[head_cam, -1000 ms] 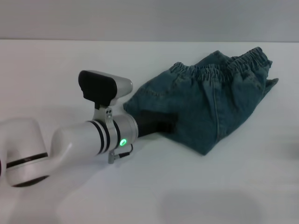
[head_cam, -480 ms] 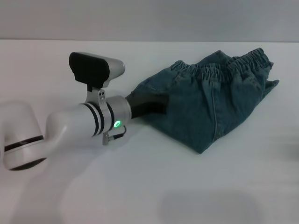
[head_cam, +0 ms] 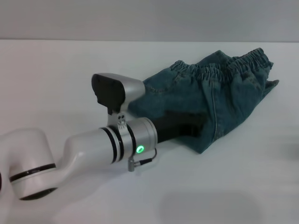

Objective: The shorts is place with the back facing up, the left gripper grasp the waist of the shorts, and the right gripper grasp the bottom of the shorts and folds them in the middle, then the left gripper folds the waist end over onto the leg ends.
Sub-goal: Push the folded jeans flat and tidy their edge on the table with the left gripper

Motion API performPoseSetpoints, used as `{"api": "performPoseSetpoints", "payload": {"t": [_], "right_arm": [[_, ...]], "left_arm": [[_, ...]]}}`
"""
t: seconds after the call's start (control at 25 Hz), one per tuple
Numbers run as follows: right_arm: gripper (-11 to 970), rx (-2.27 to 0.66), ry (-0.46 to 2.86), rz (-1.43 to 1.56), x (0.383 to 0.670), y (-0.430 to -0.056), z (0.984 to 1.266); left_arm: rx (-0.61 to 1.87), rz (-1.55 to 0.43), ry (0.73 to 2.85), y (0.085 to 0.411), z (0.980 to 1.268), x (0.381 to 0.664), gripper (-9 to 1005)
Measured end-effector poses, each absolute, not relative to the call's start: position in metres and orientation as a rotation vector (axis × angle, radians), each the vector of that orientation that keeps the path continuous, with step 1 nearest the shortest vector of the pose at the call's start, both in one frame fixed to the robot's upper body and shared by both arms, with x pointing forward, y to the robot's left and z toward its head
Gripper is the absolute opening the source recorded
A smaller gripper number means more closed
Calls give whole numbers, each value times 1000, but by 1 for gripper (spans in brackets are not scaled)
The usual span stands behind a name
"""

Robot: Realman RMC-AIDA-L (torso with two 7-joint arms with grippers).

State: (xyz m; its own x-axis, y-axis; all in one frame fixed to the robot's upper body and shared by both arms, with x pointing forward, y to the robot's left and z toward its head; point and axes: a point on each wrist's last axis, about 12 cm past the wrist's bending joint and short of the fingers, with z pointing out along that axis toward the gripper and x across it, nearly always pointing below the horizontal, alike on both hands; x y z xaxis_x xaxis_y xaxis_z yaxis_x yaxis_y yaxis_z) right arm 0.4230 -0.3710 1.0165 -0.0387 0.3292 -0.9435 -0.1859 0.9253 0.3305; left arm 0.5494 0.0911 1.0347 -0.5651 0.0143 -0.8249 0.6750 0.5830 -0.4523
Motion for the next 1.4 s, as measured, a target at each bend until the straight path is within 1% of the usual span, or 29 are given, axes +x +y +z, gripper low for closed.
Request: {"api": "performPoseSetpoints", "payload": {"t": [0.36,0.72,1.12,1.4], "right_arm": [[-1,109,1564,420,424,-370,1016],[0,109,1565,422,423,-369,1015],[-1,122,1545,442,416,-368,1016],[-1,125,1525,460,412,-367,1017]], "left_arm": [[592,-1077,1962,79,1037,537,87],[651,-1068,1968,75,1035,535,91],[639,-915,2059,89,1028,556,95],[637,-824,2084,101,1027,570,99]]}}
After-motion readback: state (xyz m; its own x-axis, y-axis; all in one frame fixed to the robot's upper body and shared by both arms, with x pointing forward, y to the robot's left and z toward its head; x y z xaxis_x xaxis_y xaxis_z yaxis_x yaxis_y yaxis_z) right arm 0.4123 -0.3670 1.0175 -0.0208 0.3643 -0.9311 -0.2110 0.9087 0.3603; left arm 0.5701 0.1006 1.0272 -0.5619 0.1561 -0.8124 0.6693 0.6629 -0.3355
